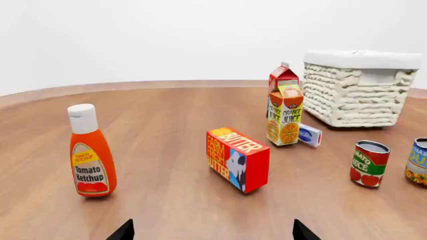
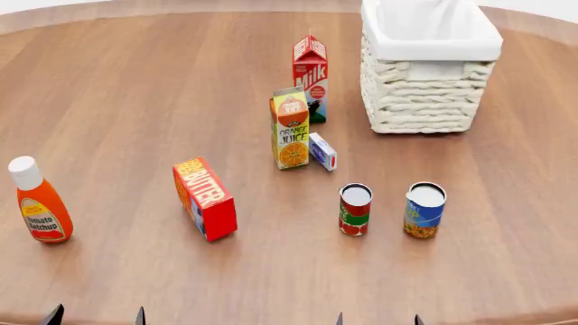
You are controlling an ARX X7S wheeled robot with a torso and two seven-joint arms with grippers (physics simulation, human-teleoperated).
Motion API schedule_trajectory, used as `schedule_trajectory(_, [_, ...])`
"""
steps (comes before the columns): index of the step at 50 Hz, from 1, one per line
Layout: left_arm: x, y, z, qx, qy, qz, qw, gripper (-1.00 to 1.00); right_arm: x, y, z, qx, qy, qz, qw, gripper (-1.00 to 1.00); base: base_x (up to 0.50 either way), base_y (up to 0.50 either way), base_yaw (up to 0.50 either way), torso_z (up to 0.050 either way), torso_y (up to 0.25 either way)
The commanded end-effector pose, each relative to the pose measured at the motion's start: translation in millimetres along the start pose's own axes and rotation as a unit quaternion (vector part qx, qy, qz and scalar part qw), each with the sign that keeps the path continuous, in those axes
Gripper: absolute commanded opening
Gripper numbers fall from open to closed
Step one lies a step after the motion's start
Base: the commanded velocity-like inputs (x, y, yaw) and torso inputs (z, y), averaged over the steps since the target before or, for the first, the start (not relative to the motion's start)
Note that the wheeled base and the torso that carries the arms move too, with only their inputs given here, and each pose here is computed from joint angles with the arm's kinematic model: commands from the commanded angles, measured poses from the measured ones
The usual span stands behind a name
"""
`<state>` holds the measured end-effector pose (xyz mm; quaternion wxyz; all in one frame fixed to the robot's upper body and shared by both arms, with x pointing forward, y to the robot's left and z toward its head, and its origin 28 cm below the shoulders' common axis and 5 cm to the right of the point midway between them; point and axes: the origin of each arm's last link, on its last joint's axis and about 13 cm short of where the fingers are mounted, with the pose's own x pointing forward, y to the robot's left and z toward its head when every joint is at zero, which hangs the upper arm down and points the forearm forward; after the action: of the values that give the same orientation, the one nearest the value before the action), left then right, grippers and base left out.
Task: Pick up the alphabet soup and the tomato sauce, and put them in the basket.
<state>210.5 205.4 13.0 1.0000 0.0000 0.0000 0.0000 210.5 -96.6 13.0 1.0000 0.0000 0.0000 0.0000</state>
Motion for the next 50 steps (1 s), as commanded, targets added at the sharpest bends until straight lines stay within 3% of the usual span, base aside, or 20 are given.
schedule_trajectory(1, [0, 0.1, 0, 0.000, 0.000, 0.000, 1.000, 1.00, -1, 0.3, 2, 0.000, 0.000, 0.000, 1.000, 1.00, 0.00, 0.00, 0.00, 0.000, 0.000])
schedule_trajectory(13, [-2, 4.0, 2, 0.003, -0.008, 0.009, 1.000, 1.00, 1, 0.9, 3, -0.011, -0.010, -0.001, 1.000, 1.00, 0.00, 0.00, 0.00, 0.000, 0.000])
schedule_trajectory(15, [0, 6.6, 6, 0.022, -0.023, 0.017, 0.999, 1.00, 5, 1.3, 12, -0.007, -0.017, -0.004, 1.000, 1.00, 0.00, 0.00, 0.00, 0.000, 0.000])
schedule_trajectory(18, [2, 13.5, 29, 0.049, -0.062, 0.029, 0.996, 1.00, 13, 2.2, 39, -0.036, -0.087, -0.010, 0.995, 1.00, 0.00, 0.00, 0.00, 0.000, 0.000])
schedule_trajectory(19, [5, 18.8, 44, 0.086, -0.083, 0.048, 0.992, 1.00, 16, 2.3, 52, -0.046, -0.123, -0.011, 0.991, 1.00, 0.00, 0.00, 0.00, 0.000, 0.000])
schedule_trajectory(21, [6, 26.5, 68, 0.086, -0.117, 0.056, 0.988, 1.00, 24, 2.4, 76, -0.063, -0.160, -0.014, 0.985, 1.00, 0.00, 0.00, 0.00, 0.000, 0.000])
schedule_trajectory(23, [6, 30.8, 83, 0.107, -0.141, 0.068, 0.982, 1.00, 27, 1.0, 79, -0.052, -0.174, -0.013, 0.983, 1.00, 0.00, 0.00, 0.00, 0.000, 0.000])
schedule_trajectory(27, [4, 42.3, 118, 0.133, -0.196, 0.094, 0.967, 1.00, 30, -3.4, 120, -0.034, -0.220, -0.022, 0.975, 1.00, 0.00, 0.00, 0.00, 0.000, 0.000])
schedule_trajectory(28, [1, 46.4, 131, 0.107, -0.217, 0.097, 0.966, 1.00, 29, -5.9, 130, -0.027, -0.234, -0.023, 0.972, 1.00, 0.00, 0.00, 0.00, 0.000, 0.000])
schedule_trajectory(33, [-16, 48.4, 156, 0.105, -0.267, 0.105, 0.952, 1.00, 23, -12.1, 154, -0.013, -0.265, -0.031, 0.964, 1.00, 0.00, 0.00, 0.00, 0.000, 0.000])
schedule_trajectory(38, [-32, 44.1, 167, 0.104, -0.313, 0.098, 0.939, 1.00, 16, -11.5, 146, -0.004, -0.274, -0.028, 0.961, 1.00, 0.00, 0.00, 0.00, 0.000, 0.000])
schedule_trajectory(50, [-40, 44.2, 173, 0.103, -0.334, 0.094, 0.932, 1.00, 11, -10.5, 149, 0.005, -0.284, -0.021, 0.959, 1.00, 0.00, 0.00, 0.00, 0.048, 0.027])
